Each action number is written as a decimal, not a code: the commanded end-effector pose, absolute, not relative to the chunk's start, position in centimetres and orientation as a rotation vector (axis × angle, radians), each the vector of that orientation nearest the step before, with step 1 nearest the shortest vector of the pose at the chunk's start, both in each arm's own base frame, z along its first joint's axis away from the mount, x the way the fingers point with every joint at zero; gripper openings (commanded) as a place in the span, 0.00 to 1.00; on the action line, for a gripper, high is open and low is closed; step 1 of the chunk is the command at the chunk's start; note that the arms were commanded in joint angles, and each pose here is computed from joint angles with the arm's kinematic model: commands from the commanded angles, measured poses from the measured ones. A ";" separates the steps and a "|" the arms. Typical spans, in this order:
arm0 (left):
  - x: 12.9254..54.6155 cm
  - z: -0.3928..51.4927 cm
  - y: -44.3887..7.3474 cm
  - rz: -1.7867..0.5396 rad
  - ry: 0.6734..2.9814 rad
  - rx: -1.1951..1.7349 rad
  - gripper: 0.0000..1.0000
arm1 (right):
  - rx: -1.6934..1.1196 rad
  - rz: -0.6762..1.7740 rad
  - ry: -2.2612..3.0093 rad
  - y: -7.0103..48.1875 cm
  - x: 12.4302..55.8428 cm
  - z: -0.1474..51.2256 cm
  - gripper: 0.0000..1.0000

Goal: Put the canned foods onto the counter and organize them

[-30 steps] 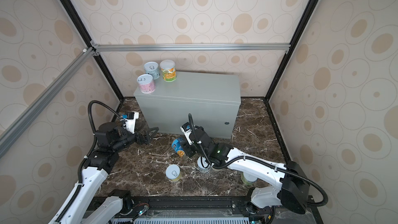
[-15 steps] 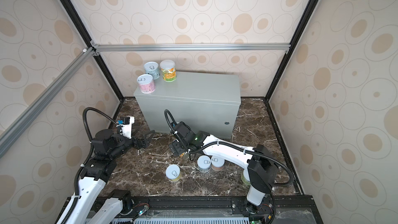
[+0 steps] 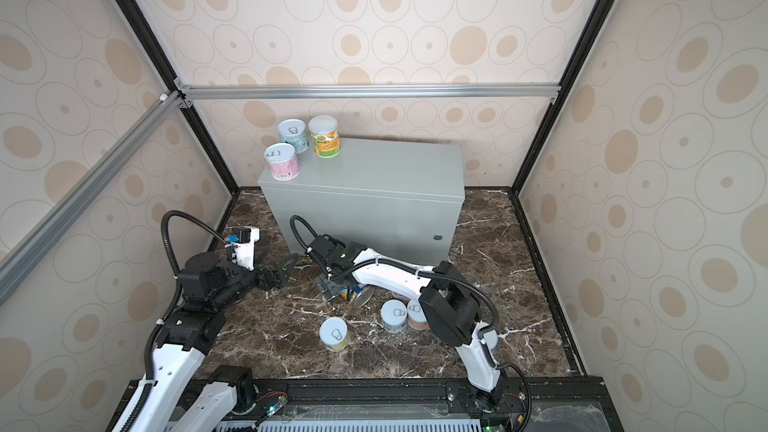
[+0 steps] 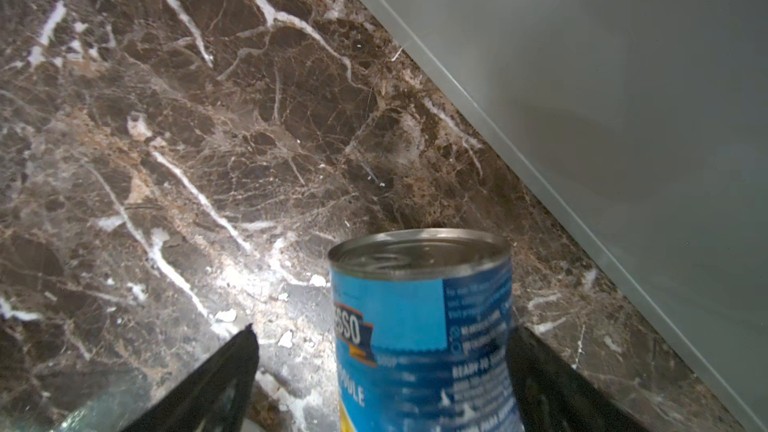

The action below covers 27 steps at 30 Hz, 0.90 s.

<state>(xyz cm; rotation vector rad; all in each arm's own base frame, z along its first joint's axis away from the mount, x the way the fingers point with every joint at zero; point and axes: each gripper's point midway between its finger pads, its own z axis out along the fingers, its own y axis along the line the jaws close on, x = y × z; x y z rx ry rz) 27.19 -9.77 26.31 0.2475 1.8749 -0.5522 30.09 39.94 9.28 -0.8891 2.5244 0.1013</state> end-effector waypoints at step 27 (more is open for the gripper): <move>26.5 27.8 -9.7 -0.532 1.811 0.272 0.98 | -0.969 -0.115 2.633 39.1 30.3 4.6 0.76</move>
